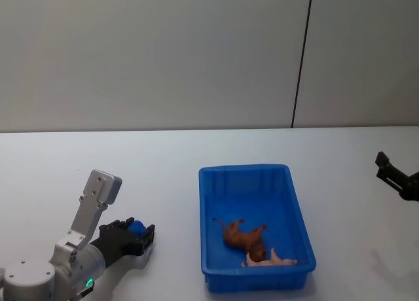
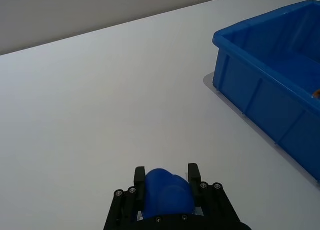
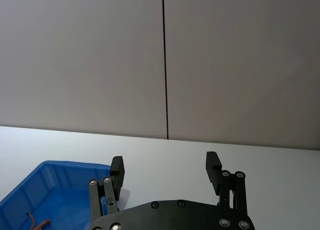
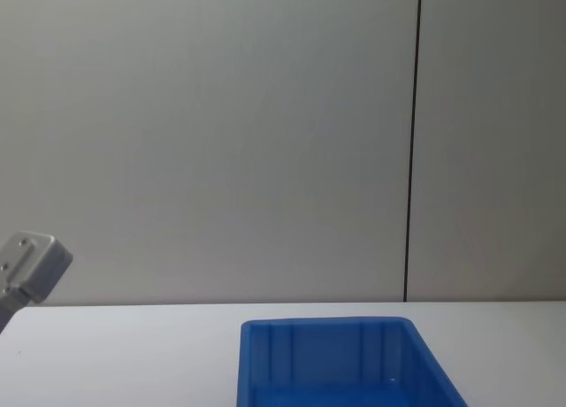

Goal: Pick up the two dolls from the table and place them into the box.

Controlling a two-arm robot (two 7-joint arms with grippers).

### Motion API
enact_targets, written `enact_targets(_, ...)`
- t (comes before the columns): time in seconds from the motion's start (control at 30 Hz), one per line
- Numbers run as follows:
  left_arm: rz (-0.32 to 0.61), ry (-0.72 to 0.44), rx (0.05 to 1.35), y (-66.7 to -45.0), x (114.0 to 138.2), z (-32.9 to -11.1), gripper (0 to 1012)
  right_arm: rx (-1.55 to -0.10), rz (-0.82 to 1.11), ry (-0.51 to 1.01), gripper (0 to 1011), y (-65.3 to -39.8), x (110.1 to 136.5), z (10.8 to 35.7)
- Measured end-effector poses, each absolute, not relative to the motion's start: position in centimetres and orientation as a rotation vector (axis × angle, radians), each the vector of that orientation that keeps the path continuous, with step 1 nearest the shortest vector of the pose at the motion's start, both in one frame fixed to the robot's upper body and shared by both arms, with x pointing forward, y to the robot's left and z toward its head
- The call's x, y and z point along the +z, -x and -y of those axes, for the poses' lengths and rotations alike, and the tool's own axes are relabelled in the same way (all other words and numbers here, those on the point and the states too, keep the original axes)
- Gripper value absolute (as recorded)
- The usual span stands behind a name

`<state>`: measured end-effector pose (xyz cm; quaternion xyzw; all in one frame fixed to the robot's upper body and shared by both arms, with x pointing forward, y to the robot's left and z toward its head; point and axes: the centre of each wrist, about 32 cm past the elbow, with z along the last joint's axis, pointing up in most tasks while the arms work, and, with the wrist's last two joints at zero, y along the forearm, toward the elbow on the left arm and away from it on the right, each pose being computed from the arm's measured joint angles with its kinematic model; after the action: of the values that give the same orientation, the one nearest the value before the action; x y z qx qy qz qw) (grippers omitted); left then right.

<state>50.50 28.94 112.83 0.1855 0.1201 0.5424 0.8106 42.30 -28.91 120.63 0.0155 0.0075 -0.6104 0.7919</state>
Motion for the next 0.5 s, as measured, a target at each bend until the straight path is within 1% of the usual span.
enact_targets(0.17,-0.249,-0.388,1.161,-50.5,113.0,-28.9,497,-1.313,-0.016,-0.033,1001,-42.3,120.6,28.9)
enact_targets(0.5,-0.184,-0.320,1.179,-50.7,114.2,-28.5,433,-1.313,-0.016,-0.033,1001,-42.3,120.6,28.9)
